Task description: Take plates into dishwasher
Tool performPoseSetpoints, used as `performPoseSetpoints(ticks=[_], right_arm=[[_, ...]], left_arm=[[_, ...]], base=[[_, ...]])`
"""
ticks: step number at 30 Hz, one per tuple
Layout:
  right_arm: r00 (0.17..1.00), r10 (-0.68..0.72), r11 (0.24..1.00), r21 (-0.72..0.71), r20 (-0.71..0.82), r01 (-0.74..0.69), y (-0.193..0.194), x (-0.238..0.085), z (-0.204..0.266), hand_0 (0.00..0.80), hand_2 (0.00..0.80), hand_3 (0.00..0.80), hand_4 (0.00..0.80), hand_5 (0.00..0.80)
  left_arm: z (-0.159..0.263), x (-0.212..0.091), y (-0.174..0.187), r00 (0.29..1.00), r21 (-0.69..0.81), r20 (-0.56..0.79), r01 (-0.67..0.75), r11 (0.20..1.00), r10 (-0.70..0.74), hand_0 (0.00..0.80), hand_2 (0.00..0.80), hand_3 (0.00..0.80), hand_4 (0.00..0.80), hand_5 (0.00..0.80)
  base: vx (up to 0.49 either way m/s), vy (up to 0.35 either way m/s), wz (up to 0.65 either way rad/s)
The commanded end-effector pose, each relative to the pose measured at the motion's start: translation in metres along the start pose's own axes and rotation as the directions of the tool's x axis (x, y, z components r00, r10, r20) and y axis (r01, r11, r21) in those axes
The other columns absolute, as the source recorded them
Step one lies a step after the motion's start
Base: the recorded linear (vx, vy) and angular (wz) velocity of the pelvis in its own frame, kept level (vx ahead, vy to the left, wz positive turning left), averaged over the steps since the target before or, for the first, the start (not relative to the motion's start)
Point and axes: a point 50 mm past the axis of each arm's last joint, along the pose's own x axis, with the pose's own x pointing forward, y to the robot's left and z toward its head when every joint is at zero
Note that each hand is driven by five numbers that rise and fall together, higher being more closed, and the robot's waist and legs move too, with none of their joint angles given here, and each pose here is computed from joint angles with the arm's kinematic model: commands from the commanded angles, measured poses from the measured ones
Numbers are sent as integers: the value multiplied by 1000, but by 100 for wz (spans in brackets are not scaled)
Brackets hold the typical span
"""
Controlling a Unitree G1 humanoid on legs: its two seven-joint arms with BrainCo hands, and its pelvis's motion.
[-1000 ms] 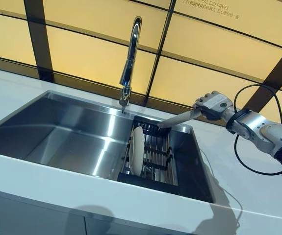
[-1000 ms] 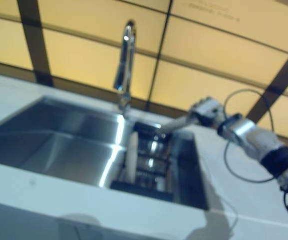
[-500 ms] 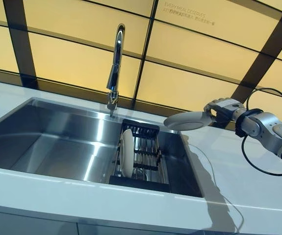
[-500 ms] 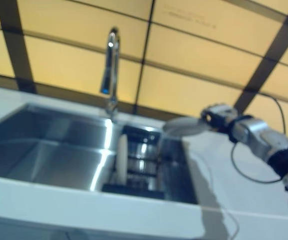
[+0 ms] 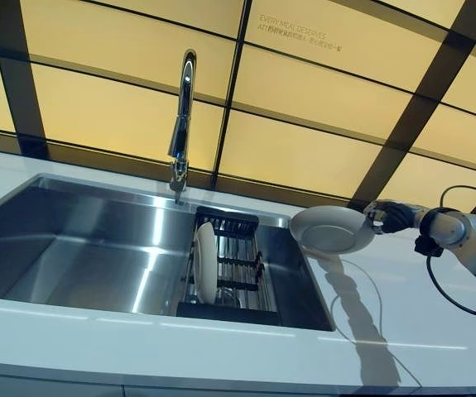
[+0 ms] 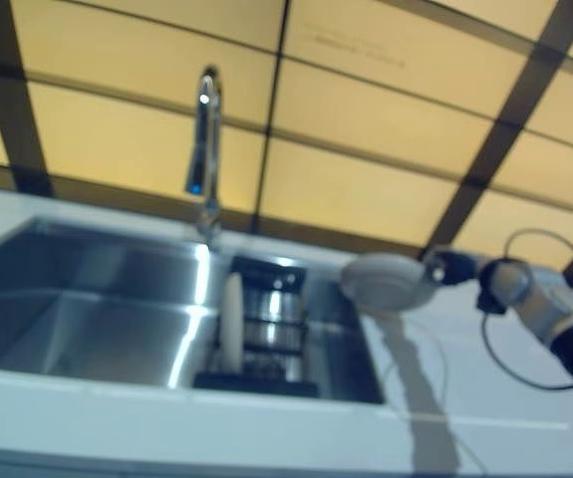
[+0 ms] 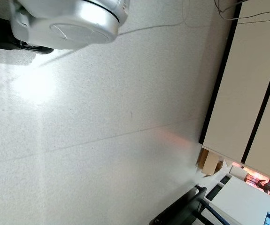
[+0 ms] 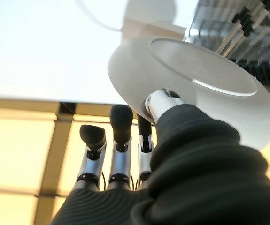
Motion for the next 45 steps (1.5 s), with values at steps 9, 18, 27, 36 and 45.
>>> performPoseSetpoints(ticks=[9, 18, 27, 36, 45], right_arm=[[977, -172, 956, 216, -127, 197, -54, -29, -32, 800, 800, 800, 800, 800], [942, -231, 919, 264, -243, 294, -72, -59, -63, 800, 800, 800, 800, 800], [906, -247, 875, 323, -344, 361, -76, -84, -90, 800, 800, 800, 800, 800], [886, -250, 856, 337, -391, 391, -77, -104, -106, 800, 800, 800, 800, 800], [882, -222, 853, 356, -416, 382, -64, -108, -115, 800, 800, 800, 800, 800]], left_arm=[[6, 1, 4, 1000, 42, 24, -6, 999, 5, 0, 0, 0, 0, 0], [2, 1, 7, 1000, 41, 11, -8, 999, 7, 0, 0, 0, 0, 0], [-1, 0, 11, 1000, 37, 3, -14, 999, 14, 0, 0, 0, 0, 0], [-1, 1, 13, 1000, -35, -10, -29, 999, 29, 0, 0, 0, 0, 0], [5, 1, 23, 998, -18, -7, -70, 997, 70, 0, 0, 0, 0, 0]], base=[[-5, 16, -6], [17, 29, -11], [11, 17, -16], [-22, 40, -7], [-55, 22, -26]])
